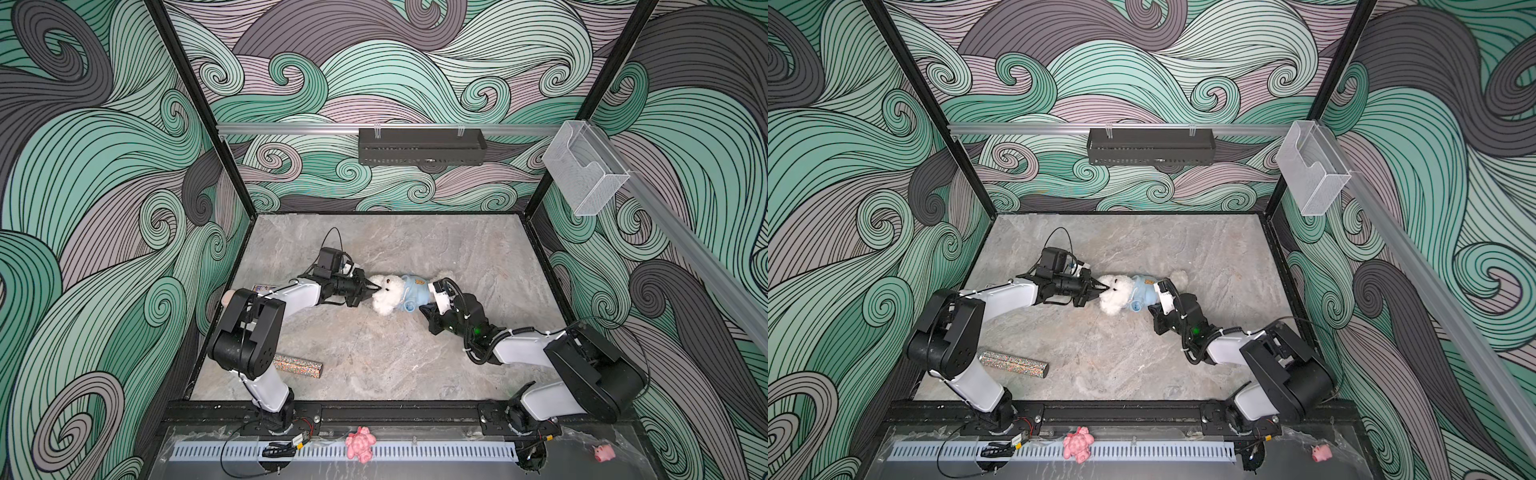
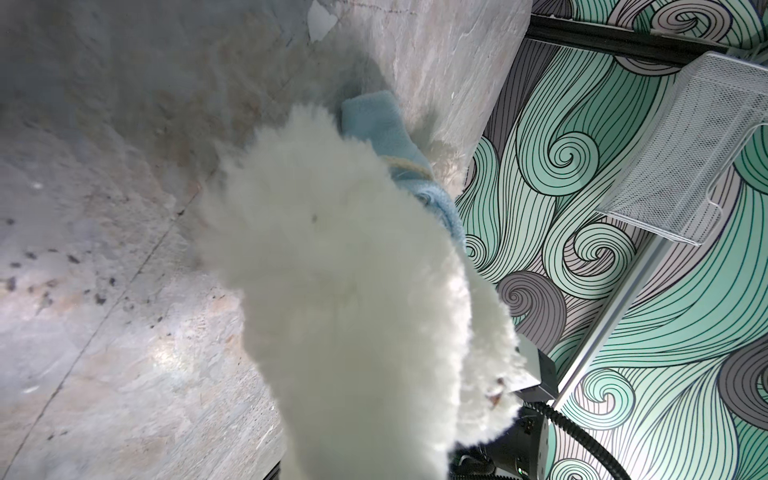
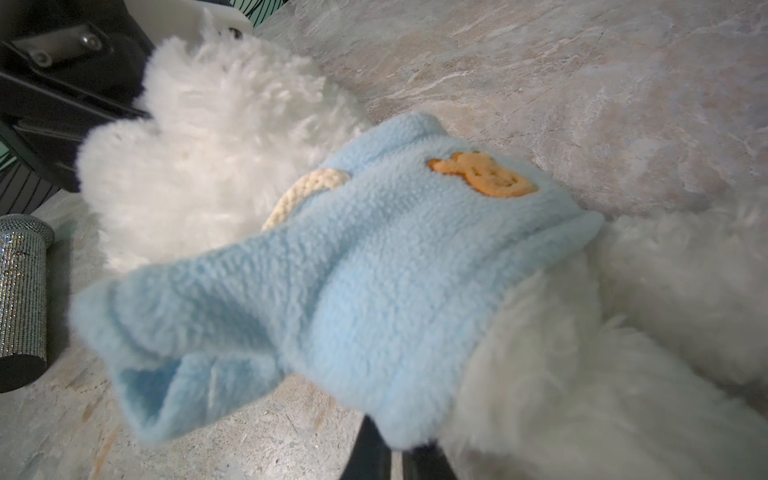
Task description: Dress the teddy bear
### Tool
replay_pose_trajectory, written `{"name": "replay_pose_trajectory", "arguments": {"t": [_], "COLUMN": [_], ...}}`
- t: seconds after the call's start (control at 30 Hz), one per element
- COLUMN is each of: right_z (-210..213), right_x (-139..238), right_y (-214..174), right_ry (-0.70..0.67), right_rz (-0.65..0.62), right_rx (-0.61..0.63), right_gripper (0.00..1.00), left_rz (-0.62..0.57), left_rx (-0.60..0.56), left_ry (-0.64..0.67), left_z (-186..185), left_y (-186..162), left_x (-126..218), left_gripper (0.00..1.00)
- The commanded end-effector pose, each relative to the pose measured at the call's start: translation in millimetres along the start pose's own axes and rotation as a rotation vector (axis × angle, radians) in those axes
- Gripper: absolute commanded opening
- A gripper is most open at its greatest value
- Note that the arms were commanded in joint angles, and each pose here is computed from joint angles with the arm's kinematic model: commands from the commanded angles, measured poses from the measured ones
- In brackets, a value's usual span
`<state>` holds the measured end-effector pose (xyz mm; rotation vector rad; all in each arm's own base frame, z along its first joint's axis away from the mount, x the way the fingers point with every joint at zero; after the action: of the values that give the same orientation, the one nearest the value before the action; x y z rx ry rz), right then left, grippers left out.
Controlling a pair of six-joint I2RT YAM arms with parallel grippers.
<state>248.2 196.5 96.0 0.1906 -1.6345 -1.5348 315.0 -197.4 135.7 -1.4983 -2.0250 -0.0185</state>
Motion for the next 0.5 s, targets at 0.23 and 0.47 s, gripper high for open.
{"name": "replay_pose_trajectory", "arguments": {"t": [0.23, 0.47], "right_z": [-43.8, -73.7], "right_x": [38.5, 71.5], "right_y": [-2.6, -8.4], "right_ry": [-0.428, -0.568], "right_rz": [0.077, 0.103], "right_rx": [-0.184, -0.285], "right_gripper": [0.00, 0.00], "left_rz": [0.008, 0.004], "left_rx": [-0.045, -0.018], "left_ry": [0.041, 0.043], "left_z": [-3.5, 5.5], "left_y": [5.2, 9.2], "left_x": [16.0, 28.6], "left_gripper": [0.00, 0.00]}}
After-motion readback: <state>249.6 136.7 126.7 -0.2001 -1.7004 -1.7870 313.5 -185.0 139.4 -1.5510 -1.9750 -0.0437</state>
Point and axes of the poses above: each gripper's point midway between its finger pads, its own x axis back along the fingers, its own z axis along the line the jaws close on, y = z × x, the point moved 6 cm from there along x, back along the fingers, and after that the axes turned 9 degrees about x, right-handed, at the moved point
